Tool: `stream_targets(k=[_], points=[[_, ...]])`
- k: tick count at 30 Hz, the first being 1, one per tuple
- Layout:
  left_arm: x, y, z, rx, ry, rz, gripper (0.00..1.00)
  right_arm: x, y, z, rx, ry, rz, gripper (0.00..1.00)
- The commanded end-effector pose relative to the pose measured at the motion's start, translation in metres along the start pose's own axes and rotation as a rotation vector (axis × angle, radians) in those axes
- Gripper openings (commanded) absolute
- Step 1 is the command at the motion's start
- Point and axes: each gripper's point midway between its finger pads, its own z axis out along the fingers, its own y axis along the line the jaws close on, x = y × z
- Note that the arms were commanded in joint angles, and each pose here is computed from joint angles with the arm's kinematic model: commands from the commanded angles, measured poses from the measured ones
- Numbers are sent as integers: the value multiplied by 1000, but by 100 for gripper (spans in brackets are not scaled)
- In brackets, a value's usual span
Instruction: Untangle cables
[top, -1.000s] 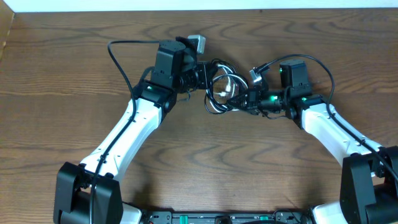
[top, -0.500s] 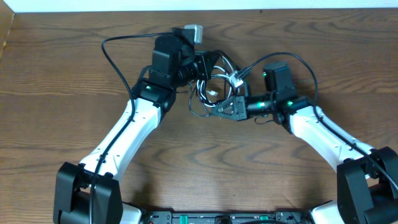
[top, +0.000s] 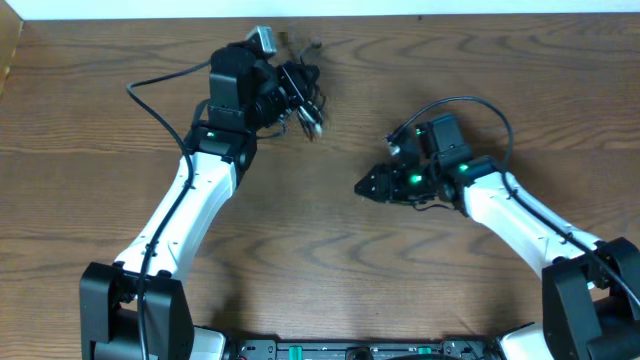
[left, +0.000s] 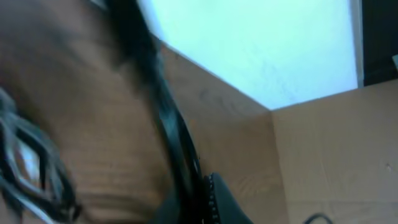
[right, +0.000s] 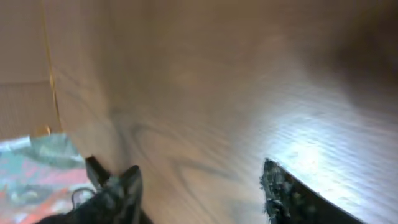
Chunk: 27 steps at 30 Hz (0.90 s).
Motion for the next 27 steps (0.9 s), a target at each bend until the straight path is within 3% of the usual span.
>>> stream_targets(k=[1,5,12,15,20,27], points=[[5,-18,-3,61,48,-9,7,-19,-6,-21,14,-85,0,65],[10,-23,-3,82,72,-42,7,-35,7,-25,-38,-146,-111,74],[16,-34,-5,133,124,-174,8,-56,19,-30,-72,-231,-209,76],[23,-46,-8,185,185,-241,7,-59,25,-29,-60,-252,-424,84],[35,-56,-12,223,277,-334,7,-55,33,-20,-53,-249,-641,85],[48,-68,-20,274,373,-364,7,-71,30,-12,40,-316,-719,77]])
